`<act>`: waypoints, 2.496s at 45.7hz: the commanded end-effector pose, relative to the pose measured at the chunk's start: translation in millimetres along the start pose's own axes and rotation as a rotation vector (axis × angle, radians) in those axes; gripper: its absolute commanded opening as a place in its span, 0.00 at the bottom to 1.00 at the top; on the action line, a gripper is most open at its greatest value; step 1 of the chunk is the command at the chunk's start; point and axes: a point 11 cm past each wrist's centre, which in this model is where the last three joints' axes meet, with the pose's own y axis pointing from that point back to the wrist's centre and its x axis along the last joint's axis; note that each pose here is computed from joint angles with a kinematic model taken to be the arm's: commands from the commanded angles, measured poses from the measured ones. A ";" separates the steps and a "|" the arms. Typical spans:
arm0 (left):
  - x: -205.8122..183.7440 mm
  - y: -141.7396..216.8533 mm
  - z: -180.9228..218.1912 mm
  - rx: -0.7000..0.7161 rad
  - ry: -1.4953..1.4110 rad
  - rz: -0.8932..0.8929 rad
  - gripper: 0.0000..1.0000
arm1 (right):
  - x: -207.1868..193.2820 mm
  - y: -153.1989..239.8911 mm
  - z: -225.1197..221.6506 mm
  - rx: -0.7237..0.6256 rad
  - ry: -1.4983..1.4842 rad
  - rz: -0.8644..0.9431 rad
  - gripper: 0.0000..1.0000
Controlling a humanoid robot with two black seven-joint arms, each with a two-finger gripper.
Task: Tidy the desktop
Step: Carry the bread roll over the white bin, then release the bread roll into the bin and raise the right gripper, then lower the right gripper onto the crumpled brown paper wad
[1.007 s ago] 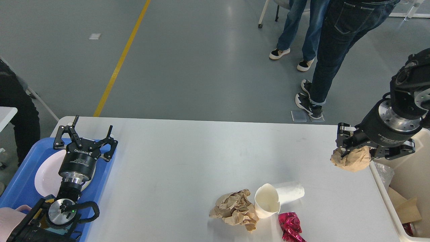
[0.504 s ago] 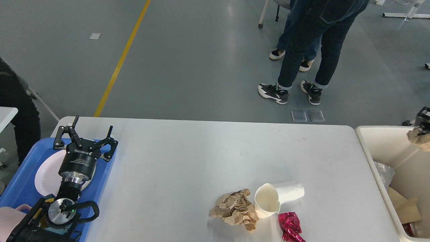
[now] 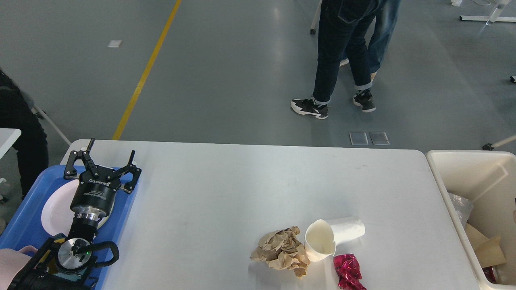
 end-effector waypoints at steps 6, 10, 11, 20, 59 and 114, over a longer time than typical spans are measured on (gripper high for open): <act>0.0 0.0 0.0 0.000 0.000 0.000 0.96 | -57.1 -16.4 15.1 -0.002 0.027 0.094 0.00; 0.0 0.0 0.0 0.000 0.000 0.000 0.96 | -57.6 -16.2 14.1 0.000 0.024 0.098 0.00; 0.0 0.0 0.0 0.000 0.000 0.000 0.96 | -58.1 -16.3 14.3 -0.002 0.024 0.097 0.00; 0.0 0.0 0.0 0.000 0.000 0.000 0.96 | -55.6 -16.0 14.1 -0.001 0.025 0.112 0.39; 0.0 0.0 0.2 -0.002 0.000 0.000 0.96 | 5.1 26.1 -96.8 0.192 -0.021 0.076 1.00; 0.0 0.0 0.0 0.000 0.000 0.000 0.96 | -51.2 415.1 -239.7 0.464 1.038 -0.628 1.00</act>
